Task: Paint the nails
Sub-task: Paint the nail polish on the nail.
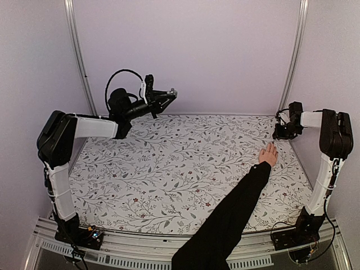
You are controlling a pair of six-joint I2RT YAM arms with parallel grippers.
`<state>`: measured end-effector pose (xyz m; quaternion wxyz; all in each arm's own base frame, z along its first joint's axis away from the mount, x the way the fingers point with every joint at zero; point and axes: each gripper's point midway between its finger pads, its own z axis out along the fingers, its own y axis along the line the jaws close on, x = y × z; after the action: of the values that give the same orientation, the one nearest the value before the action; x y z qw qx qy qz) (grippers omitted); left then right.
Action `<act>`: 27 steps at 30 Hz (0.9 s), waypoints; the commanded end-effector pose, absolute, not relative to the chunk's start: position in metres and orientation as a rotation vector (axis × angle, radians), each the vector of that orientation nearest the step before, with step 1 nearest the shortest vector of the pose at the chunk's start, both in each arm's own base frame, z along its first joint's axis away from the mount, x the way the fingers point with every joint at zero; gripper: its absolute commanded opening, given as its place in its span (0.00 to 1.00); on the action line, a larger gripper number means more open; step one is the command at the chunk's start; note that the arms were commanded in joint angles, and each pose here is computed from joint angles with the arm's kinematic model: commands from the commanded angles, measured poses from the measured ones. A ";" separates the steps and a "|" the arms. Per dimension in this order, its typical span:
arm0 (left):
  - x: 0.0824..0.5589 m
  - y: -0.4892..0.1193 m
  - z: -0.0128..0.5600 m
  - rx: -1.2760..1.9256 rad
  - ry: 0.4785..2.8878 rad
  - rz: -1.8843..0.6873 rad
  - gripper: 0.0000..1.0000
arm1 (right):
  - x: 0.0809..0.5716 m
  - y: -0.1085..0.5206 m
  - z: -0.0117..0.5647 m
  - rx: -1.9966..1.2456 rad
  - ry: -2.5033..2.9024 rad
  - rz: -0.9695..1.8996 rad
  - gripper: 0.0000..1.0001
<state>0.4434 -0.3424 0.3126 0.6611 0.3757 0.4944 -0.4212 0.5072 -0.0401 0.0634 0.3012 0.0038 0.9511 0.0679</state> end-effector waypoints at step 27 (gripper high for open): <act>0.450 -0.332 0.319 0.827 1.099 -0.932 0.00 | 0.523 -0.045 0.080 0.007 2.495 0.128 0.00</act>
<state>0.4472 -0.3375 0.3128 0.6635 0.3728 0.4963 -0.4177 0.5145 -0.0450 0.0626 0.2991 0.0068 0.9525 0.0575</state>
